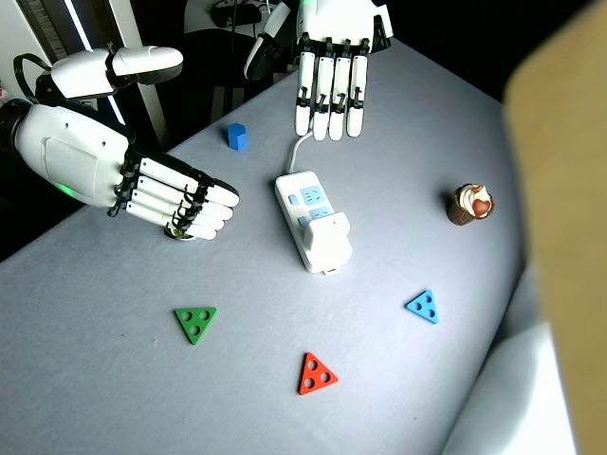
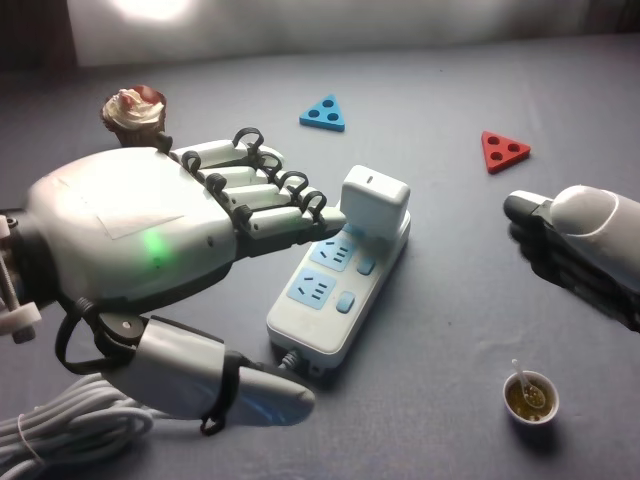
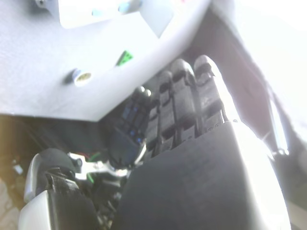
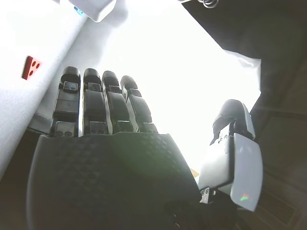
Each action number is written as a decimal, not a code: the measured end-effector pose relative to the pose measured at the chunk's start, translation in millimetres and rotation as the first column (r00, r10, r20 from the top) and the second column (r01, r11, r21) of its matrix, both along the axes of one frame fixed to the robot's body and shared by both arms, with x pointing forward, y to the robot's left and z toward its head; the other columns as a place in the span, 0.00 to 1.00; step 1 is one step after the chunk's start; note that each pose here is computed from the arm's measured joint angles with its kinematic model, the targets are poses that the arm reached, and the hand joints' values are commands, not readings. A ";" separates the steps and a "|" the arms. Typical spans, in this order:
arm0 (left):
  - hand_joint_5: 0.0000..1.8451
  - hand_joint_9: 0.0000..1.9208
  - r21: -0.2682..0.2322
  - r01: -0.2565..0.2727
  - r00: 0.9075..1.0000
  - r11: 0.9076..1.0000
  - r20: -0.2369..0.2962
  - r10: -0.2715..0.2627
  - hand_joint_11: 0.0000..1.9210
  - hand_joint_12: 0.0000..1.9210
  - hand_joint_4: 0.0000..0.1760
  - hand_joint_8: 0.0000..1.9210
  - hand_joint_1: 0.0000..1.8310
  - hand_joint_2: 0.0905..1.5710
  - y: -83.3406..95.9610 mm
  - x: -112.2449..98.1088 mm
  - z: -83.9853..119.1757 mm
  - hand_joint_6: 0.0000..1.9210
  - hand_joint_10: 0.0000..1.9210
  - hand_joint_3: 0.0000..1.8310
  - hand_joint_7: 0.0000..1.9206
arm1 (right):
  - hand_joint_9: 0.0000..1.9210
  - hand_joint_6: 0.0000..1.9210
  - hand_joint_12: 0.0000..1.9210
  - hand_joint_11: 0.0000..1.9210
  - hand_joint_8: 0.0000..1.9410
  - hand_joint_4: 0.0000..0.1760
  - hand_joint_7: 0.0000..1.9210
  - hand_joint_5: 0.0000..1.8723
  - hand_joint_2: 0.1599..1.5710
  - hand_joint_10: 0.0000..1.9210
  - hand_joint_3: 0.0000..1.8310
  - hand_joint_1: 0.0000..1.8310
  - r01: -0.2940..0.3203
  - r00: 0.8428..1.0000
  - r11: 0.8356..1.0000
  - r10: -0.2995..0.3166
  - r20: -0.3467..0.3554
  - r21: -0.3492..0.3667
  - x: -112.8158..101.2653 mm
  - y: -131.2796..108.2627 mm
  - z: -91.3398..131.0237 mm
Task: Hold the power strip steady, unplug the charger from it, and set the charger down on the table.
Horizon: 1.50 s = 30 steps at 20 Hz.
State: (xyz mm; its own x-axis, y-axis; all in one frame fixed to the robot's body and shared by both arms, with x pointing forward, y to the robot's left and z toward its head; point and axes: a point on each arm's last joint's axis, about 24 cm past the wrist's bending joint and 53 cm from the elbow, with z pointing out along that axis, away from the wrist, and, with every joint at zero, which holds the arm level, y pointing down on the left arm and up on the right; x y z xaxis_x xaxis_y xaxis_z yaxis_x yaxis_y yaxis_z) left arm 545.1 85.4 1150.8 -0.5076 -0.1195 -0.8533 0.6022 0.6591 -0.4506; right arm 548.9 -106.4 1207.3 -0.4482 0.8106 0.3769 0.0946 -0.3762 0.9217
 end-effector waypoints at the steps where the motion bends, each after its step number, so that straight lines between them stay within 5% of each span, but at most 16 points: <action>1: 0.08 0.07 0.009 0.000 1.000 1.000 -0.008 0.000 0.00 0.10 0.00 0.00 0.00 0.56 -0.4 -0.5 -3.2 0.00 0.00 0.01 0.08 | 0.06 0.00 0.10 0.02 0.00 0.00 0.07 0.08 0.54 0.01 0.01 0.00 0.000 1.000 1.000 0.000 0.000 0.000 0.0 0.1 0.0; 11: 0.06 0.05 0.118 -0.010 0.991 0.993 -0.135 0.026 0.00 0.08 0.00 0.00 0.00 0.53 -6.6 2.3 -38.9 0.00 0.00 0.00 0.06 | 0.05 0.00 0.08 0.01 0.00 0.00 0.06 0.06 0.59 0.00 0.01 0.00 0.002 1.000 1.000 -0.002 -0.001 0.001 0.2 -0.3 -0.2; 16: 0.06 0.05 0.174 -0.013 0.983 0.985 -0.178 0.044 0.01 0.08 0.00 0.00 0.00 0.55 -5.7 10.6 -58.7 0.00 0.00 0.00 0.05 | 0.07 0.00 0.09 0.04 0.00 0.00 0.06 0.06 0.63 0.00 0.00 0.27 0.003 1.000 1.000 -0.003 0.001 0.001 0.6 -0.8 0.2; 19: 0.06 0.05 0.202 0.009 0.976 0.979 -0.214 0.035 0.01 0.08 0.00 0.00 0.00 0.55 -13.1 7.7 -73.3 0.00 0.00 0.00 0.05 | 0.06 0.00 0.09 0.04 0.00 0.00 0.06 0.06 0.63 0.00 0.00 0.29 0.003 1.000 1.000 -0.003 0.009 0.000 0.8 -1.1 1.6; 22: 0.06 0.04 0.212 0.016 0.974 0.977 -0.224 0.033 0.01 0.08 0.00 0.00 0.00 0.55 -17.6 11.8 -81.1 0.00 0.00 0.00 0.05 | 0.04 0.00 0.08 0.01 0.00 0.00 0.04 0.04 0.62 0.00 0.00 0.54 0.019 0.999 0.999 -0.019 0.028 -0.025 5.0 -5.0 2.7; 26: 0.06 0.05 0.214 0.020 0.970 0.977 -0.239 0.032 0.01 0.08 0.00 0.00 0.00 0.56 -21.6 14.4 -89.3 0.00 0.00 0.00 0.05 | 0.06 0.00 0.13 0.03 0.00 0.00 0.05 0.06 0.61 0.00 0.00 0.65 0.083 0.997 0.996 -0.083 0.013 -0.014 17.8 -17.1 4.1; 30: 0.06 0.05 0.207 0.011 0.964 0.978 -0.262 0.045 0.02 0.08 0.00 0.00 0.00 0.55 -22.5 18.3 -96.3 0.00 0.00 0.00 0.05 | 0.07 0.00 0.20 0.01 0.00 0.00 0.05 0.07 0.62 0.00 0.00 0.64 0.112 0.994 0.993 -0.112 0.008 -0.019 37.8 -19.5 -1.1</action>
State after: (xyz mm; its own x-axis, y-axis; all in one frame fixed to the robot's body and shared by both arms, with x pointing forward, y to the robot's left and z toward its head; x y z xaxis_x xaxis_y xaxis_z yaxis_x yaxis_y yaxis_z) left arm 563.3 63.0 1054.5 -0.7172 0.0327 -0.6961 0.4679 0.7629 -0.4462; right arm 586.7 -125.9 1206.2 -0.3563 0.8632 0.3576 0.0468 -0.3658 0.9295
